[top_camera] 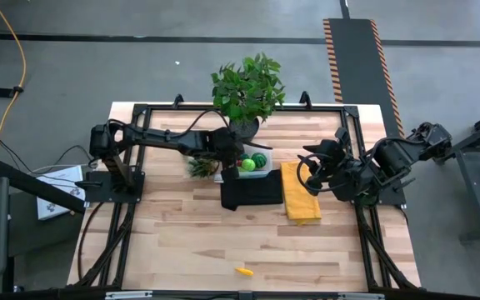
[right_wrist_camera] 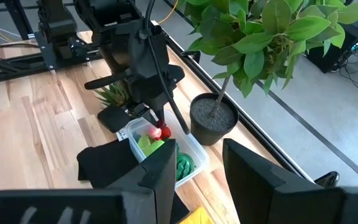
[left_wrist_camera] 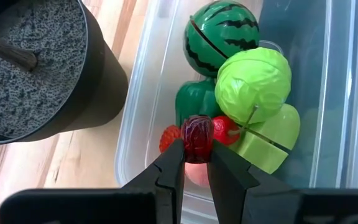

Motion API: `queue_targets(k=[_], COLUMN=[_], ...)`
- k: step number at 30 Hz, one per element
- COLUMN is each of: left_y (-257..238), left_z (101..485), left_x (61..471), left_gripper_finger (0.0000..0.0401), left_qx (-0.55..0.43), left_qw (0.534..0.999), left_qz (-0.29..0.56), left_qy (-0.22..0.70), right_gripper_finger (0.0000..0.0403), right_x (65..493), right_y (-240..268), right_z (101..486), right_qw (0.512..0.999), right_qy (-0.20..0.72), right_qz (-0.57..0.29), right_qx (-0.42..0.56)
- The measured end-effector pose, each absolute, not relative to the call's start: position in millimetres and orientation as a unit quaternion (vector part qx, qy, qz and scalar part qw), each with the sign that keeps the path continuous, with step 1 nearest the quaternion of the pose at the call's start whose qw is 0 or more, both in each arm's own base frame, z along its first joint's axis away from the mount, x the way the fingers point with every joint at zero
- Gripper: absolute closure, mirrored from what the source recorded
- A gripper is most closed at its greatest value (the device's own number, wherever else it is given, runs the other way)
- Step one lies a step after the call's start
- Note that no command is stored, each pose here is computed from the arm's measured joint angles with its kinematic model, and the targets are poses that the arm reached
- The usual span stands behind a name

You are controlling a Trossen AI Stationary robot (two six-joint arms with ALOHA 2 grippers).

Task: Pick and placing Produce into tupperware
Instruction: Put the dark red cherry into the transparent bin, then put the baby corn into the transparent bin

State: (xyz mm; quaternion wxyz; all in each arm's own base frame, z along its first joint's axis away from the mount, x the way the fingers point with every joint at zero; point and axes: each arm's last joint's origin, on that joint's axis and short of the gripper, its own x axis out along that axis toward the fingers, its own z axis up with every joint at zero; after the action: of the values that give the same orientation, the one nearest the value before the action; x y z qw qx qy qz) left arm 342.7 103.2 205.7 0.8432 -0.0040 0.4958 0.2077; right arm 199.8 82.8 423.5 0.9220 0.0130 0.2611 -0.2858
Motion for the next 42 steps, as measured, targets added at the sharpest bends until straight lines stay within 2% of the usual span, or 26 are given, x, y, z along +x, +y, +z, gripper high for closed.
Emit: queue_targets(k=[10, 17, 21, 33, 42], left_y=[102, 101, 101, 97, 92], left_z=[206, 206, 206, 207, 207], left_x=[343, 344, 344, 347, 349], left_gripper_finger=[0.0343, 0.0285, 0.0271, 0.0311, 0.0343], left_qx=[-0.015, -0.022, -0.022, -0.058, -0.051], left_qw=[0.849, 0.852, 0.853, 0.870, 0.872], left_qz=[0.185, 0.177, 0.176, 0.111, 0.101], left_qy=[0.495, 0.493, 0.492, 0.477, 0.476], right_gripper_finger=[0.0279, 0.0279, 0.0279, 0.0279, 0.0279], right_x=[200, 200, 200, 200, 199], right_y=[83, 83, 83, 83, 82], right_z=[424, 424, 424, 423, 424], right_qw=[0.922, 0.922, 0.922, 0.921, 0.920], right_qy=[0.261, 0.261, 0.261, 0.261, 0.254], right_qz=[-0.286, -0.286, -0.286, -0.288, -0.298], right_qx=[0.009, 0.009, 0.009, 0.013, 0.011])
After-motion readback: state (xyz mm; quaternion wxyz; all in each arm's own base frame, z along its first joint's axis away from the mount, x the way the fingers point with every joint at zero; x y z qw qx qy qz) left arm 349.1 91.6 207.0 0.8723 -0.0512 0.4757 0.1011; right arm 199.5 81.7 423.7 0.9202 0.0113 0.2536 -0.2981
